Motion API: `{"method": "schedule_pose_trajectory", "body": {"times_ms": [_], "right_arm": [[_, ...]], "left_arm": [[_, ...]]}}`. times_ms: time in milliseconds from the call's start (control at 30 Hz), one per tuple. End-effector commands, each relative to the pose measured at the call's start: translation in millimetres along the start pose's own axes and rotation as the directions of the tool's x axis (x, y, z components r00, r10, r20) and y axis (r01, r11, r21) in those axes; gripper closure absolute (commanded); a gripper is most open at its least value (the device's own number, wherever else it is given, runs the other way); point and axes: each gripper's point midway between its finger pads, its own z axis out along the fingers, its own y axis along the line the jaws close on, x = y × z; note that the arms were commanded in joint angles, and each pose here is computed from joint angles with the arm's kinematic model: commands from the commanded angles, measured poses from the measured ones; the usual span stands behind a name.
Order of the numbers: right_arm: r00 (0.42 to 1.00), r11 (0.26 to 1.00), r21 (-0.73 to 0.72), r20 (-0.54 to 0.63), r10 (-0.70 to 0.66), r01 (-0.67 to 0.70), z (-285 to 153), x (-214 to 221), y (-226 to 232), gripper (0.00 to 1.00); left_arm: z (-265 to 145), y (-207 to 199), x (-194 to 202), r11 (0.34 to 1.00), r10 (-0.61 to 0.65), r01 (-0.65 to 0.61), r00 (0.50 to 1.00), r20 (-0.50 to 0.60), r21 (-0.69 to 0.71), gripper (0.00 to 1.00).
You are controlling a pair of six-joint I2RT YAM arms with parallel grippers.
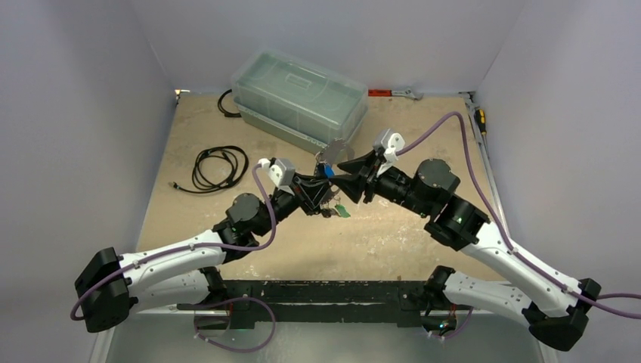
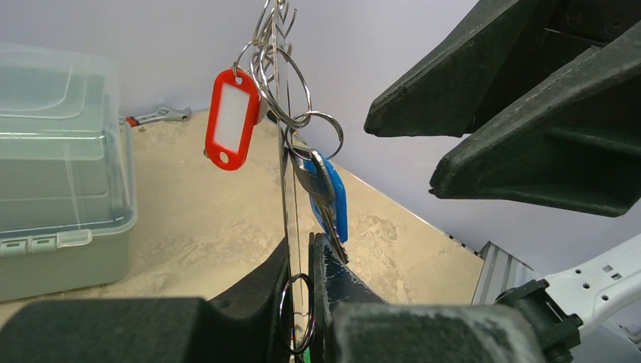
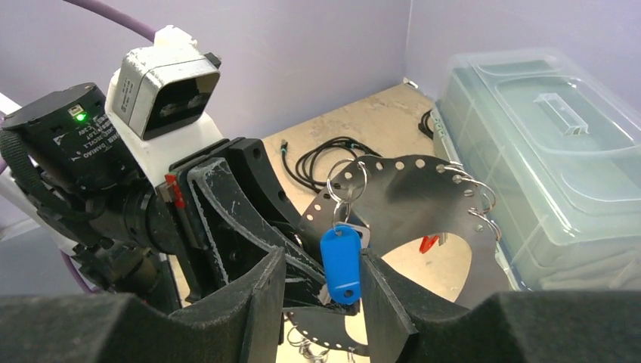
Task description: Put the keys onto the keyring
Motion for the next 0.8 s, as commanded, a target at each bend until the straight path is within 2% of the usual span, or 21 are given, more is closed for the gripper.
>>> {"method": "schedule_pose_trajectory", "body": {"times_ms": [0,300,600,767], "right_arm": [[0.999,0.999,0.023,0.042,-0.029,0.028,9,-8,-2,0.57],[0.997,0.995,0.077,-0.023,-0.067,0.069,25,16,-8,0.59],[0.995,0.981,0.177,-0.067,-0.072,0.082,29,32,-26,0.67],[0.996,0.977,0.196,-0.054,-0.073,0.082,32,30,-30,0.71]], "left_arm": [[13,-13,-51,0.999,-0.040,0.036,0.987,0.156,0.026,1.00],[14,-11,-53,0.999,-0.035,0.033,0.986,0.162,0.016,1.00],[13,-12,-54,0.999,-0.029,0.026,0.986,0.164,0.020,1.00],[13,-13,-52,0.999,-0.029,0.025,0.987,0.158,0.025,1.00]]}}
